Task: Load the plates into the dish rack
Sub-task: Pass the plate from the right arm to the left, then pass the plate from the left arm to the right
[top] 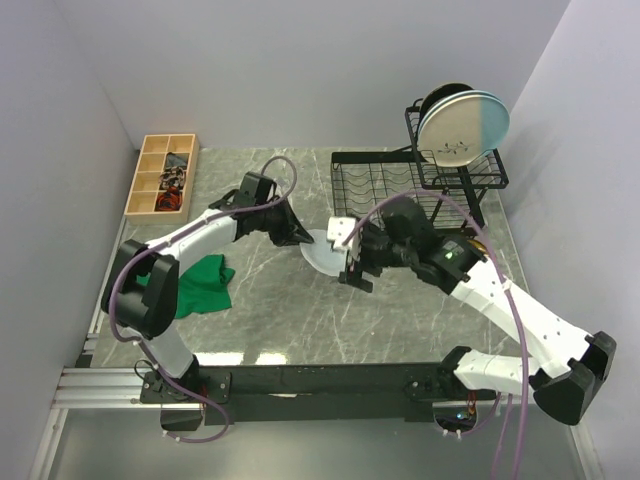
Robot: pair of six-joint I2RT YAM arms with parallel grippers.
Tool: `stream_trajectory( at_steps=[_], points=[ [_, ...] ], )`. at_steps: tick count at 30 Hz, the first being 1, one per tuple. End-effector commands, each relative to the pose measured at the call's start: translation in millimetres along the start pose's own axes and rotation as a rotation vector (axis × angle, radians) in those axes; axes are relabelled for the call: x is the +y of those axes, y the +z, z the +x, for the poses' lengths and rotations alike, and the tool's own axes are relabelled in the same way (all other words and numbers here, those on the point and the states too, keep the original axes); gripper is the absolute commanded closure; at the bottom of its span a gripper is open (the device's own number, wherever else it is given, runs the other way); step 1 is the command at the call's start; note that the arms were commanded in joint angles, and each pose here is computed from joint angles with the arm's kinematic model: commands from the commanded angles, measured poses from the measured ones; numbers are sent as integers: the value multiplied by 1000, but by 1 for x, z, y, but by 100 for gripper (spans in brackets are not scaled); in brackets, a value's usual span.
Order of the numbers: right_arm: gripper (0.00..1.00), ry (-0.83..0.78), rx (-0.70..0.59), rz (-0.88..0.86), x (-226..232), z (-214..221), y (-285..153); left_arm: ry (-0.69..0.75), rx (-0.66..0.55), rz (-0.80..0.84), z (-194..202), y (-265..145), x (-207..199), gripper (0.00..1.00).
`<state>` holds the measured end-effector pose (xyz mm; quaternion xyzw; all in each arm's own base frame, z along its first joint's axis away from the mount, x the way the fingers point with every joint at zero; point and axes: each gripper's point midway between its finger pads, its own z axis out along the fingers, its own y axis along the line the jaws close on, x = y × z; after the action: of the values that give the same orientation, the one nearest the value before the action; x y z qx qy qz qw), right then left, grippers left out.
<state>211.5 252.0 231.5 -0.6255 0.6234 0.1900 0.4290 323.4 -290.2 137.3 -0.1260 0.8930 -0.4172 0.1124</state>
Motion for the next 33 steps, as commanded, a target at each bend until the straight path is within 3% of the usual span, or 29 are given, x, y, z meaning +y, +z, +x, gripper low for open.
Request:
stream_trajectory(
  at_steps=[1, 4, 8, 13, 15, 20, 26, 33],
  points=[
    [7, 239, -125, -57, -8, -47, -22, 496, -162, 37, -24, -48, -39, 99],
    [7, 447, -178, -92, -35, -61, -28, 709, -280, 56, -33, -73, -56, 99],
    [7, 847, -287, -92, -84, -72, -33, 1000, -449, 118, -31, -106, -84, 99],
    [11, 1273, -366, 58, -138, -71, -34, 1350, -704, 68, -28, -140, -109, 99],
    [12, 1352, -420, 66, -149, -83, -38, 1391, -802, 44, -37, -154, -124, 99],
    [14, 1634, -591, -42, -157, -110, -46, 1523, -903, -133, -54, -163, -143, 99],
    [18, 1980, -460, -153, -151, -97, -22, 1617, -1016, -273, -61, -174, -165, 99],
    [21, 2111, -413, -92, -151, -89, -9, 1683, -1049, -246, -48, -169, -195, 99]
  ],
)
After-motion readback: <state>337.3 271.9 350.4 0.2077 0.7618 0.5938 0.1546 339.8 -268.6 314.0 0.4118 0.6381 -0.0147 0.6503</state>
